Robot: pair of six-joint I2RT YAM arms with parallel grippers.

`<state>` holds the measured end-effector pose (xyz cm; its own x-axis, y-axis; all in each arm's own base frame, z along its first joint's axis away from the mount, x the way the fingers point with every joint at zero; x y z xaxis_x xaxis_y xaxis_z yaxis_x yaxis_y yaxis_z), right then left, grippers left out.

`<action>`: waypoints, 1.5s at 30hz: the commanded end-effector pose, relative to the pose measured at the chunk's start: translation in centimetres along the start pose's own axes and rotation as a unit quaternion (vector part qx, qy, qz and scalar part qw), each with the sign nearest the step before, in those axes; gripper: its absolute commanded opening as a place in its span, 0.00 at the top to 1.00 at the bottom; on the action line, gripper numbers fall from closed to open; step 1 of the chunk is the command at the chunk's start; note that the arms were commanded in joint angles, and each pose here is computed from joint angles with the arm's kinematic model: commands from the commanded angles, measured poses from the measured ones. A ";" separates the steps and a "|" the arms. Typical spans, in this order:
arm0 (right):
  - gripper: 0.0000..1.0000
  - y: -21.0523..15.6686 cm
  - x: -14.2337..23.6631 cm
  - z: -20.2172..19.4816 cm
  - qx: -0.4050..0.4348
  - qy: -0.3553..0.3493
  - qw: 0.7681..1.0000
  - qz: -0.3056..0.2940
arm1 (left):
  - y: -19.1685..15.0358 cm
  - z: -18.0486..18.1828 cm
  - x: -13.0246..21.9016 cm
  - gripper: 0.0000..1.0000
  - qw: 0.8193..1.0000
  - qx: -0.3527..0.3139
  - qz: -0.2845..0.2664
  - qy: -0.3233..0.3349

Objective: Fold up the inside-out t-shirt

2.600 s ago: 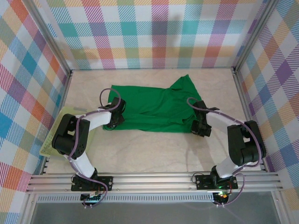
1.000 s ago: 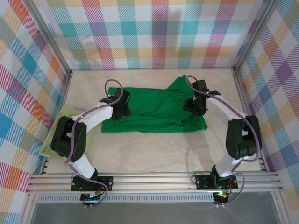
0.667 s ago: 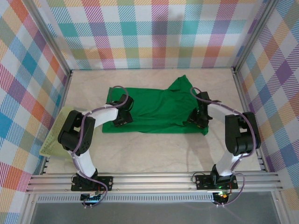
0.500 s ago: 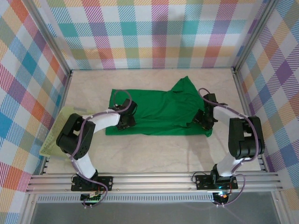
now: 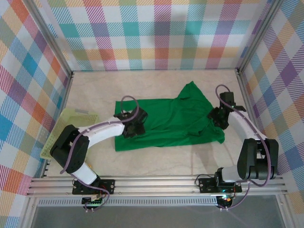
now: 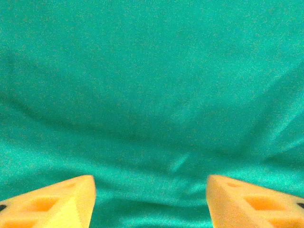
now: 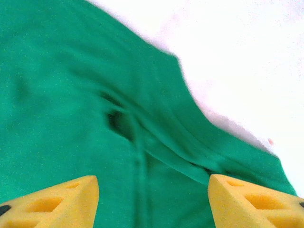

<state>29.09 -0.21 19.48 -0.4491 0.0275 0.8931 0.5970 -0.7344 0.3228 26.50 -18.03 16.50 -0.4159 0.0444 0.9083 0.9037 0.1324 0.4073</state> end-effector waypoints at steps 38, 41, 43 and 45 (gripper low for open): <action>0.29 9.9 -14.1 20.7 0.224 0.107 0.969 -0.008 | 17.8 7.5 -14.4 0.59 0.983 0.108 0.042 0.140; 0.32 10.5 -15.7 21.3 0.242 0.092 0.966 -0.016 | 17.7 7.5 -14.5 0.65 0.984 0.106 0.044 0.137; 0.34 10.8 -16.5 21.6 0.246 0.083 0.965 -0.016 | 17.5 7.4 -14.6 0.70 0.984 0.106 0.048 0.133; 0.38 10.9 -16.9 22.1 0.252 0.083 0.964 -0.016 | 17.4 7.5 -14.7 0.73 0.984 0.106 0.049 0.131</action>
<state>57.97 6.01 15.08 -0.5854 -0.1188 0.8020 0.7782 -0.3595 0.5149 48.28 -9.62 11.71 -0.3474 -0.1984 0.9165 0.8530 0.3391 0.3967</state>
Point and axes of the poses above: each hand's point on the last joint's axis, 136 mm out from that joint toward the fingers, its own x axis back along the fingers, its own z axis along the line the jaws close on, y = z × x, the point moved 10 cm from there along x, back along the fingers, and after that the axes turned 10 degrees about -x, right-handed, at the moved point
